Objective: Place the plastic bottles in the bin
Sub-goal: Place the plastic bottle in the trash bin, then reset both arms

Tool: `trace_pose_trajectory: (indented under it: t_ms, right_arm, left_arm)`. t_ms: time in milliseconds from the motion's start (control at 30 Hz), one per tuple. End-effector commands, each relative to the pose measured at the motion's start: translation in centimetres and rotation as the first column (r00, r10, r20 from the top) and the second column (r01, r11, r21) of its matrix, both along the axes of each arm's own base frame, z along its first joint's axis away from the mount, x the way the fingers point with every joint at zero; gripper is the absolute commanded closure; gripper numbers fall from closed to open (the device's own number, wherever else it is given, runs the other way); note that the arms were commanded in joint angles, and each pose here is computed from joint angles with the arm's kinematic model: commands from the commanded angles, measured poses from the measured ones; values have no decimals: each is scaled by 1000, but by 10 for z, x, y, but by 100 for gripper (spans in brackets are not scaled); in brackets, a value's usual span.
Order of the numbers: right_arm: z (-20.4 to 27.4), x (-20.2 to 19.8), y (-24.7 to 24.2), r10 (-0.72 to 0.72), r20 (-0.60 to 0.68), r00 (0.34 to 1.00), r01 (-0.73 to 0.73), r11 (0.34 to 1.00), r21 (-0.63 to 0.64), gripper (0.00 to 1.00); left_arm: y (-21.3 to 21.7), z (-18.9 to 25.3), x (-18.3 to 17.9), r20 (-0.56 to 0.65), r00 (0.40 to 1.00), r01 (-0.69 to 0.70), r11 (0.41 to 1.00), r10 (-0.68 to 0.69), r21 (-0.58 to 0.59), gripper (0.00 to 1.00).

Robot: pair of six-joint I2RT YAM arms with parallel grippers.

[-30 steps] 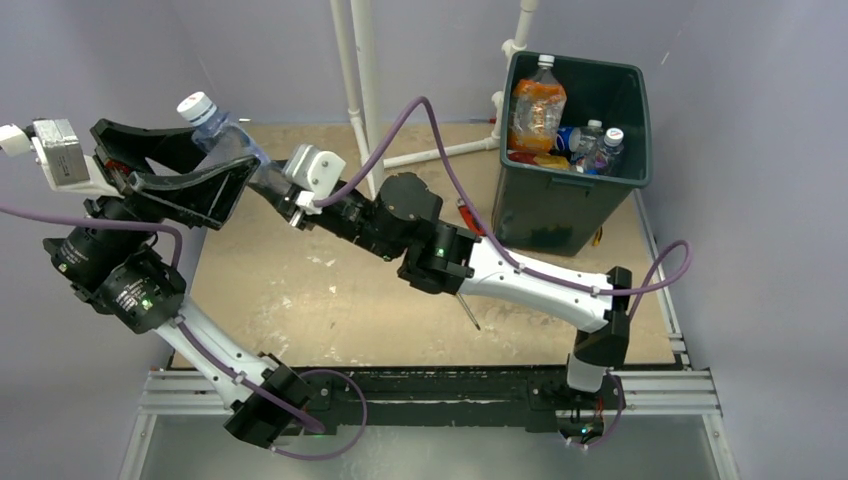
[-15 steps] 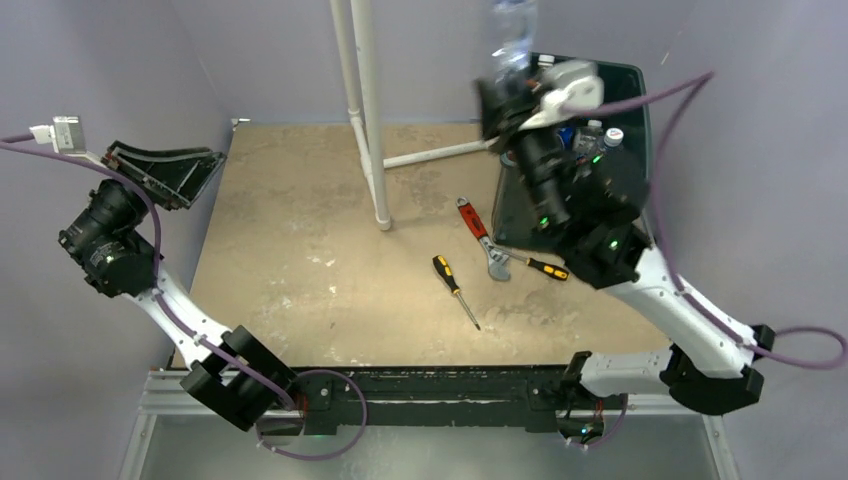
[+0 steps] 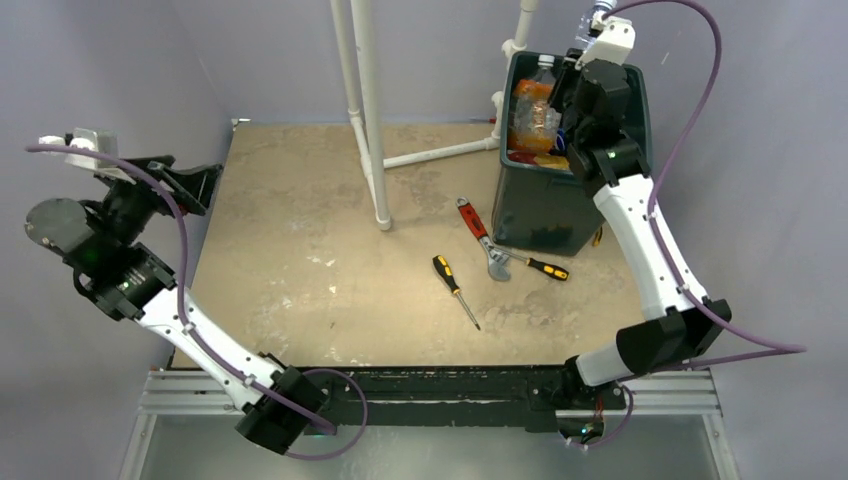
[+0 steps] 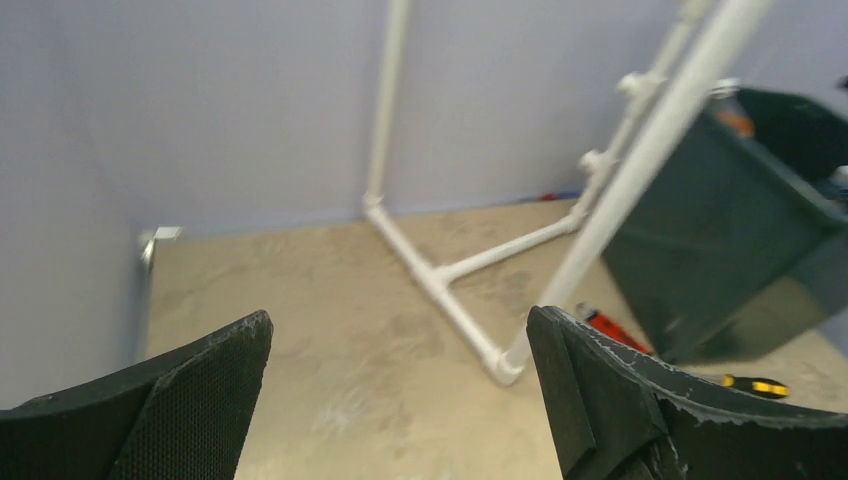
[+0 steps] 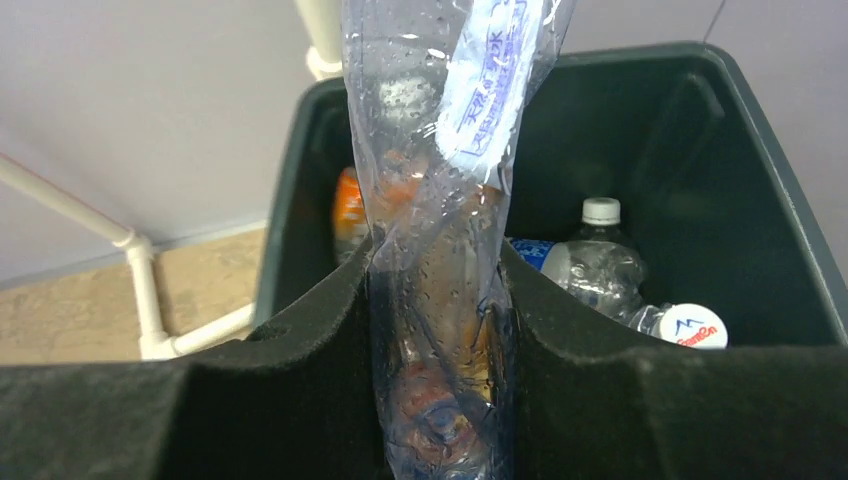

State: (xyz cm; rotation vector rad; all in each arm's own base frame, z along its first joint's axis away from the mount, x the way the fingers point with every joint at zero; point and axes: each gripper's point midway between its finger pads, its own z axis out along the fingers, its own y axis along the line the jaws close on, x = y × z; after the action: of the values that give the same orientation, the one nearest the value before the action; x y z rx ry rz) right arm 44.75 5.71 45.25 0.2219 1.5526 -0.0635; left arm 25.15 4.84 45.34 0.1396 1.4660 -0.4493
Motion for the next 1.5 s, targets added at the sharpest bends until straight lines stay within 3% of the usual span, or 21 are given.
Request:
trace_pose_trajectory:
  t_ms: [0, 200, 333, 500, 567, 600, 767, 933, 1100, 1300, 1467]
  right_arm:
    - [0, 6, -17, 8, 2, 1000, -9, 995, 101, 94]
    - [-32, 20, -23, 3, -53, 999, 3, 994, 110, 90]
    - [-45, 26, -22, 8, -81, 997, 1, 994, 113, 78]
    - [-49, 26, -23, -2, -80, 997, 13, 991, 136, 41]
    - [-43, 23, -22, -1, -65, 998, 11, 988, 157, 10]
    - [-40, 21, -21, 3, -54, 999, 6, 986, 168, 2]
    - [-12, 0, -19, 29, 53, 998, -40, 974, 224, 1]
    - [2, -56, -1, 170, 243, 955, -232, 938, 257, 1]
    - [-11, -90, 2, 220, 278, 935, -292, 923, 250, 1]
    - [-3, -116, 13, 295, 339, 893, -386, 891, 240, 1]
    - [6, -124, 20, 322, 355, 877, -415, 881, 227, 1]
  left_arm:
    - [55, -121, 7, -306, 930, -184, 978, 205, 95, 1]
    - [79, -180, 7, -467, 854, -194, 973, 228, 122, 1]
    - [86, -200, 3, -490, 829, -215, 962, 271, 168, 1]
    - [89, -215, -5, -496, 808, -236, 946, 318, 223, 1]
    - [89, -217, -7, -498, 802, -240, 941, 330, 237, 1]
    - [89, -219, -8, -502, 798, -242, 940, 334, 241, 1]
    - [91, -232, -11, -525, 773, -265, 934, 355, 241, 1]
    - [90, -244, -12, -546, 758, -294, 934, 358, 204, 1]
    - [77, -235, -12, -518, 784, -295, 940, 341, 171, 1]
    - [89, -192, -13, -451, 757, -457, 876, 474, 153, 1]
    - [89, -180, -2, -480, 778, -411, 906, 404, 96, 2]
